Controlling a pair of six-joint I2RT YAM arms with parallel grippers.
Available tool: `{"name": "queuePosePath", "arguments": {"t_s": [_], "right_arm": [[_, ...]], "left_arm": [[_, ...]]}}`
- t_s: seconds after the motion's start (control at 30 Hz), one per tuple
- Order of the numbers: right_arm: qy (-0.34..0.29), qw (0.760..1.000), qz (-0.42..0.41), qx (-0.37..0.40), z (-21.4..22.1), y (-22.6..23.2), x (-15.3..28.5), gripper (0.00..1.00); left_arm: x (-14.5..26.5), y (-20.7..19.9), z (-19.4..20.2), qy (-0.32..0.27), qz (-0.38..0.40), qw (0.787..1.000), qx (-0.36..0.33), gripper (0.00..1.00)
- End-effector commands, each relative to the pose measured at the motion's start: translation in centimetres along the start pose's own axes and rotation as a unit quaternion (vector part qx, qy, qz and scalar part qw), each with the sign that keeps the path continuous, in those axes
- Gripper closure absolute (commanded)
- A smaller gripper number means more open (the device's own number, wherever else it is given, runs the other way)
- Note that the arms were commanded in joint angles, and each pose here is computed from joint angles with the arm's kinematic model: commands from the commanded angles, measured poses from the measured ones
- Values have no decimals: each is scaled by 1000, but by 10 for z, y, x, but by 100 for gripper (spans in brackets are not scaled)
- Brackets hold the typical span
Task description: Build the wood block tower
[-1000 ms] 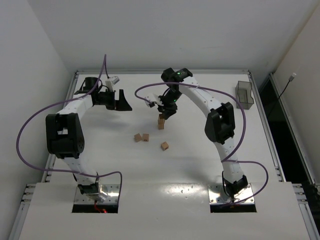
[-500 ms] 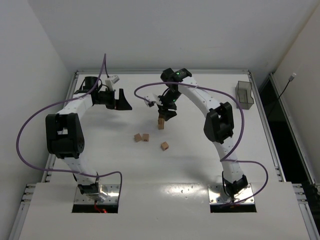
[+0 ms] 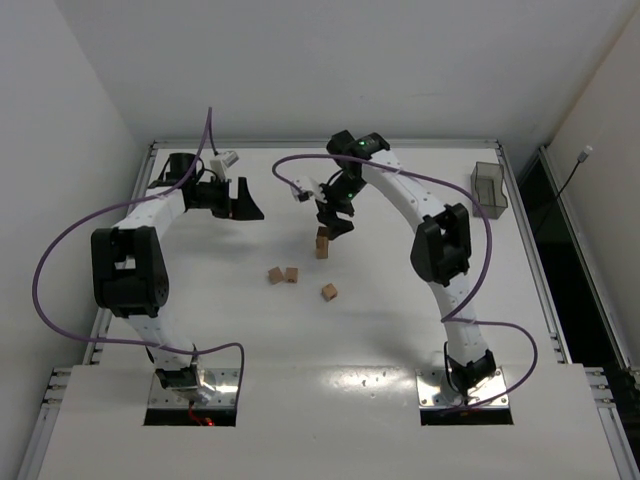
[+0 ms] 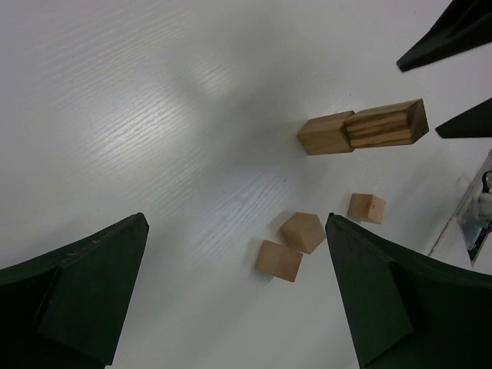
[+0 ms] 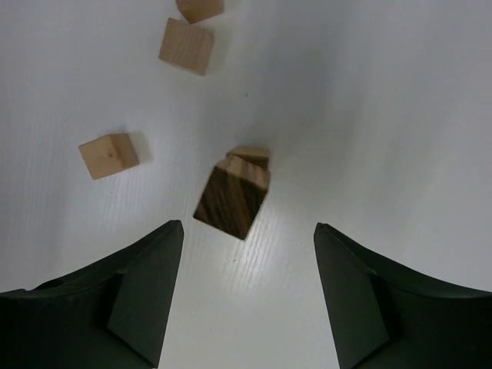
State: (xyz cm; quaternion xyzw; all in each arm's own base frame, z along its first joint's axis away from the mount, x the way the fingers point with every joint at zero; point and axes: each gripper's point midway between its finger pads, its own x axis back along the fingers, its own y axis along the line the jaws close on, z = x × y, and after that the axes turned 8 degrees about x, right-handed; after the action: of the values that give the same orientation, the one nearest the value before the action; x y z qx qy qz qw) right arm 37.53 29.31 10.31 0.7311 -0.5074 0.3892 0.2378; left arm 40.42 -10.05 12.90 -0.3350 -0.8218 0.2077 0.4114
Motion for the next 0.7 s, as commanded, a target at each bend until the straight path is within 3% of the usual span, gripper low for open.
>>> {"name": "queuePosePath", "arguments": {"t_s": [0.0,0.13,0.23,0.3,0.4,0.43,0.47,0.6,0.67], "right_arm": [[-61,993,88,-49,-23,-17,59,34],[-102,972,151,-148,-5,-21,99,34],[-118,954,163,-223,7,-11,94,37],[-118,940,172,-272,18,-2,89,44],[-131,913,167,-349,25,3,73,70],[-132,905,154,-373,25,7,60,80],[-140,899,156,-385,21,4,55,100],[-130,841,178,-495,37,10,28,100],[-125,827,206,-509,40,7,25,100]], "left_arm": [[13,-5,-16,-38,-6,999,-28,1],[21,-7,-15,-58,-38,996,-51,1],[21,-17,-6,-57,-46,995,-71,1],[14,-22,-1,-55,-57,994,-81,1],[4,-21,5,-48,-88,992,-80,1],[-2,-26,8,-44,-90,992,-72,1],[-3,-23,7,-46,-109,991,-65,1],[-4,-15,6,-69,-155,985,0,1],[-4,-11,6,-75,-163,984,4,1]]}}
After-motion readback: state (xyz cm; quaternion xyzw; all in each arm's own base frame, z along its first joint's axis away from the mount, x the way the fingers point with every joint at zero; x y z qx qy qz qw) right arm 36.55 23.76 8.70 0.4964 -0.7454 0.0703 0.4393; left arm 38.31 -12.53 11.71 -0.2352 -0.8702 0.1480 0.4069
